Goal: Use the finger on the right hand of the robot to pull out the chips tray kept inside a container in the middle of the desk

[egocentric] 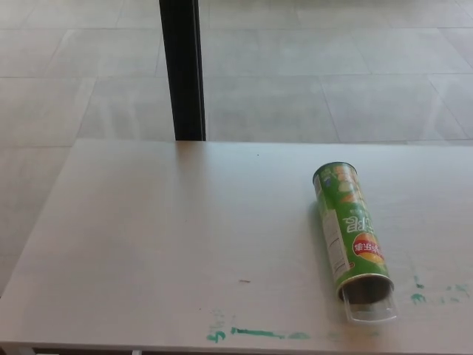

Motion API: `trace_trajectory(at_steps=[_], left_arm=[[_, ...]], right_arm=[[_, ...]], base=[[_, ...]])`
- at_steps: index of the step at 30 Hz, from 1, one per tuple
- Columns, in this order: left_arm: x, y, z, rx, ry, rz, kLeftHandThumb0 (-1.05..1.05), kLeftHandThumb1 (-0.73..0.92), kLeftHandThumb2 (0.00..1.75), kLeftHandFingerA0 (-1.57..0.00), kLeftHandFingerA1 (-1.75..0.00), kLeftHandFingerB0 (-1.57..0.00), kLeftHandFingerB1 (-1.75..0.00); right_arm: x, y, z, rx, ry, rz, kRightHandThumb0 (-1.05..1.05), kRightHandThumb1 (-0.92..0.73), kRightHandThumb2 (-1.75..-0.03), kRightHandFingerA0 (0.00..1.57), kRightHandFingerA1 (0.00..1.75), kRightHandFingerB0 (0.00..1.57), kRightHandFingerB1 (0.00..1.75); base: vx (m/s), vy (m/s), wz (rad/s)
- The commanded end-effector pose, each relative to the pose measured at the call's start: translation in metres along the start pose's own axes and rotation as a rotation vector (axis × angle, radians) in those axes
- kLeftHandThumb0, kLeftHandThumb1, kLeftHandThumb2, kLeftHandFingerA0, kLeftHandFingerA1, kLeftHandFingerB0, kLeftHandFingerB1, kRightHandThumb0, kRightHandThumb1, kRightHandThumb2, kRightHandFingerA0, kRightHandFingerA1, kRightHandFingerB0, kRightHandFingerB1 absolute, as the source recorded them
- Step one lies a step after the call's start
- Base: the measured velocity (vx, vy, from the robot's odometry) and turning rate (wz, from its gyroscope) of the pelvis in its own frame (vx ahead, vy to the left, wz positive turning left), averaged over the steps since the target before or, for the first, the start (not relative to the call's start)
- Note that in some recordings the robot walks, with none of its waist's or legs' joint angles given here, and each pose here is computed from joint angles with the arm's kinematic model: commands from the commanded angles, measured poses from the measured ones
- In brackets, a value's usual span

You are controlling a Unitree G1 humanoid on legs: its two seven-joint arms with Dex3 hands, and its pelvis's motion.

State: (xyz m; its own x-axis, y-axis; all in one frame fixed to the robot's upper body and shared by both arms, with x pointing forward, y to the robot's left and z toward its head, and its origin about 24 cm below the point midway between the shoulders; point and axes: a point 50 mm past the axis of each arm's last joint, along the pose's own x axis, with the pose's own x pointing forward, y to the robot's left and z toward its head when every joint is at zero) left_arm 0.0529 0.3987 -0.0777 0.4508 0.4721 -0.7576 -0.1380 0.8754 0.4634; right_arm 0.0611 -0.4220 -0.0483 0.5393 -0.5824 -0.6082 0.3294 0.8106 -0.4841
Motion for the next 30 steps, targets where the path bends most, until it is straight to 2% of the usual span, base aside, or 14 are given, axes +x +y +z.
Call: trace_trajectory(at_steps=[1, 5, 7, 11, 13, 15, 23, 24, 25, 26, 27, 28, 29, 30], left_arm=[[-0.001, 0.008, 0.006, 0.000, -0.052, -0.016, -0.41, 0.74, 0.62, -0.49, -0.45, -0.50, -0.41], [-0.002, 0.008, 0.005, -0.004, -0.046, -0.014, -0.43, 0.73, 0.62, -0.51, -0.46, -0.51, -0.41], [-0.002, 0.009, 0.004, -0.004, -0.048, -0.015, -0.43, 0.73, 0.62, -0.50, -0.46, -0.50, -0.41], [-0.003, 0.010, 0.005, 0.001, -0.051, -0.009, -0.43, 0.73, 0.62, -0.51, -0.48, -0.51, -0.41], [-0.002, 0.009, 0.005, 0.005, -0.051, -0.006, -0.42, 0.73, 0.62, -0.51, -0.48, -0.51, -0.41], [0.000, 0.009, 0.006, 0.005, -0.040, 0.008, -0.42, 0.73, 0.62, -0.53, -0.49, -0.53, -0.41], [0.000, 0.009, 0.009, -0.023, -0.049, -0.006, -0.42, 0.73, 0.62, -0.52, -0.48, -0.48, -0.40], [0.000, 0.009, 0.009, -0.031, -0.052, -0.007, -0.42, 0.72, 0.61, -0.52, -0.49, -0.50, -0.41], [0.000, 0.009, 0.009, -0.033, -0.054, -0.007, -0.42, 0.72, 0.61, -0.52, -0.49, -0.50, -0.41], [0.000, 0.008, 0.009, -0.028, -0.048, -0.002, -0.41, 0.72, 0.62, -0.53, -0.48, -0.50, -0.41], [0.000, 0.008, 0.009, -0.016, -0.053, -0.004, -0.41, 0.73, 0.62, -0.52, -0.49, -0.51, -0.41], [-0.001, 0.008, 0.009, -0.002, -0.064, -0.010, -0.42, 0.73, 0.62, -0.51, -0.48, -0.51, -0.41], [-0.001, 0.009, 0.010, -0.001, -0.067, -0.011, -0.42, 0.73, 0.62, -0.50, -0.49, -0.52, -0.42], [-0.001, 0.009, 0.010, 0.000, -0.071, -0.011, -0.42, 0.73, 0.62, -0.50, -0.49, -0.52, -0.42]], right_arm=[[0.001, -0.035, 0.036, 0.006, -0.158, -0.119, -0.33, -0.68, -0.61, 0.75, 0.61, 0.34, 0.35], [-0.002, -0.051, 0.068, 0.043, -0.299, -0.209, -0.30, -0.66, -0.60, 0.80, 0.81, 0.27, 0.37], [-0.009, -0.058, 0.097, 0.053, -0.420, -0.246, -0.31, -0.65, -0.59, 0.78, 0.72, 0.26, 0.37], [-0.018, -0.063, 0.128, 0.098, -0.562, -0.274, -0.29, -0.63, -0.59, 0.77, 0.93, 0.28, 0.35], [-0.041, -0.061, 0.168, 0.133, -0.760, -0.245, -0.29, -0.61, -0.58, 0.79, 1.22, 0.36, 0.36], [-0.062, -0.056, 0.205, 0.066, -0.929, -0.204, -0.26, -0.62, -0.57, 0.92, 1.10, 0.35, 0.33], [-0.125, -0.012, 0.266, -0.104, -1.216, -0.017, -0.09, -0.59, -0.57, 0.90, 1.07, 0.26, 0.35], [-0.131, -0.006, 0.270, -0.155, -1.247, -0.014, -0.04, -0.41, -0.87, 0.93, 0.99, 0.16, 0.50], [-0.132, -0.004, 0.271, -0.174, -1.254, -0.014, -0.04, -0.41, -0.87, 0.93, 0.99, 0.16, 0.50], [-0.137, 0.002, 0.275, -0.239, -1.290, -0.014, -0.01, -0.40, -0.86, 0.95, 0.98, 0.18, 0.51], [-0.144, 0.012, 0.279, -0.312, -1.316, 0.015, -0.04, -0.56, -0.56, 0.94, 1.07, 0.30, 0.35], [-0.148, 0.022, 0.283, -0.353, -1.336, 0.068, -0.03, -0.38, -0.87, 0.97, 1.04, 0.21, 0.53], [-0.149, 0.026, 0.283, -0.375, -1.338, 0.077, -0.08, -0.55, -0.56, 0.91, 1.21, 0.34, 0.37], [-0.150, 0.030, 0.284, -0.407, -1.340, 0.084, -0.08, -0.55, -0.56, 0.91, 1.21, 0.34, 0.37]], base=[[0.00, 0.000, 0.00], [0.00, 0.000, 0.00], [0.00, 0.000, 0.00], [0.00, 0.000, 0.00], [0.00, 0.000, 0.00], [0.00, 0.000, 0.00], [0.00, 0.000, 0.00], [0.00, 0.000, 0.00], [0.00, 0.000, 0.00], [0.00, 0.000, 0.00], [0.00, 0.000, 0.00], [0.00, 0.000, 0.00], [0.00, 0.000, 0.00], [0.00, 0.000, 0.00]])
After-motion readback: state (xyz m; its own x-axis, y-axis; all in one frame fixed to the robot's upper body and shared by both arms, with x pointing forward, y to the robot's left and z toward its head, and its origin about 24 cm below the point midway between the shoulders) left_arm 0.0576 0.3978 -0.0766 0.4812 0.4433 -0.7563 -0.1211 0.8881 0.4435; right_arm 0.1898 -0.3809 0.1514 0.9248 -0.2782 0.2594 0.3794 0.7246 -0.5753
